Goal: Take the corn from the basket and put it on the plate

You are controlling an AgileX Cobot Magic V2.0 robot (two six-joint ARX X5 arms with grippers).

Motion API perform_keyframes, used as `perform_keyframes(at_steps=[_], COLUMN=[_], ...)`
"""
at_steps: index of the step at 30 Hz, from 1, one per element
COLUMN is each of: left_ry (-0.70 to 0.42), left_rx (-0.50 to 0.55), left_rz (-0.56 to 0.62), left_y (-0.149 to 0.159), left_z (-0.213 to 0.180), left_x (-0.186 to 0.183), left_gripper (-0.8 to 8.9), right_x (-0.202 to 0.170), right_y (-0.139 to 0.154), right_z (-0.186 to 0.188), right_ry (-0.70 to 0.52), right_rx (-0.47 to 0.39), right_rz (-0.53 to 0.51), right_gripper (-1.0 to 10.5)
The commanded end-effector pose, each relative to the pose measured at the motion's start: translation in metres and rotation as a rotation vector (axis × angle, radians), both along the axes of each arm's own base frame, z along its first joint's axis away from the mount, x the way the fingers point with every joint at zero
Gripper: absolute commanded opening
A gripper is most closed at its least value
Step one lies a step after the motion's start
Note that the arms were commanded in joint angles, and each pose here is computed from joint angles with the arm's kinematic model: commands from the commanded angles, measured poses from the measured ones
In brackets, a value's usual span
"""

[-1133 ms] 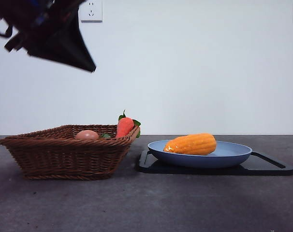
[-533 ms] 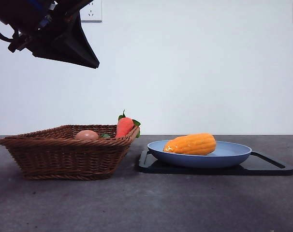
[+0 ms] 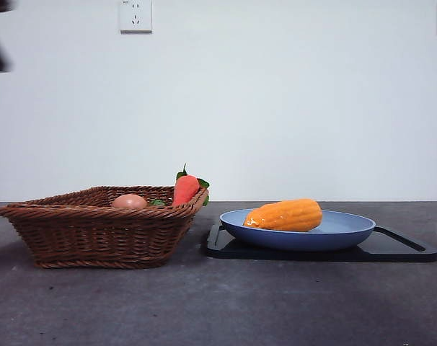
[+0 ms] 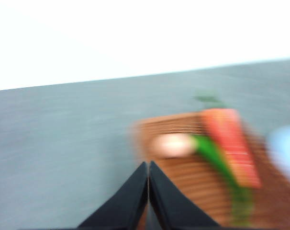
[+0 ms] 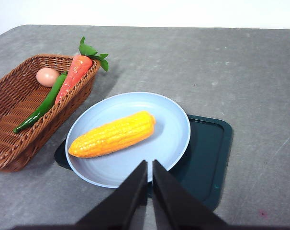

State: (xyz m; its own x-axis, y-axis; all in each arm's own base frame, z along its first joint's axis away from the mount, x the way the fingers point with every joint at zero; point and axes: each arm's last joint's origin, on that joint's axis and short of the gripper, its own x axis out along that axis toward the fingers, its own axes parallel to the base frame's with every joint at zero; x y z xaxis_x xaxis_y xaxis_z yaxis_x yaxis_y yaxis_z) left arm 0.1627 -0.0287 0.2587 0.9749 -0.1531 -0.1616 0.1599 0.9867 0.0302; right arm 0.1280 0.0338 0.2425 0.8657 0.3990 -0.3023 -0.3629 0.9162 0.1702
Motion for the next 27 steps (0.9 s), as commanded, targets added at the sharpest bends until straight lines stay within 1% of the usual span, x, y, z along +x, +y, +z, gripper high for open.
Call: perform_keyframes(at_steps=[1, 3, 7, 13, 17, 23, 27], left_ry=[-0.084, -0.101, -0.097, -0.085, -0.084, -0.029, 0.040], left_rx=[0.023, 0.030, 0.031, 0.032, 0.024, 0.026, 0.030], left_rz=[0.090, 0.139, 0.180, 0.192, 0.193, 0.193, 0.192], left_y=[0.018, 0.025, 0.030, 0.032, 0.032, 0.031, 0.031], left_z=[-0.013, -0.027, -0.049, -0.083, -0.098, -0.106, -0.113], left_x=[-0.021, -0.031, -0.040, -0.050, -0.054, -0.059, -0.064], left_gripper=[0.08, 0.08, 0.08, 0.08, 0.08, 0.08, 0.08], right_x=[0.000, 0.001, 0.000, 0.001, 0.001, 0.001, 0.001], right_y=[0.000, 0.000, 0.000, 0.000, 0.000, 0.000, 0.000], right_z=[0.004, 0.004, 0.004, 0.004, 0.004, 0.004, 0.004], right_ry=[-0.013, -0.013, -0.013, -0.013, -0.013, -0.012, -0.013], right_rx=[0.013, 0.013, 0.013, 0.013, 0.013, 0.013, 0.013], right_rz=[-0.003, -0.003, -0.003, -0.003, -0.003, -0.003, -0.003], right_gripper=[0.0, 0.0, 0.0, 0.0, 0.0, 0.0, 0.0])
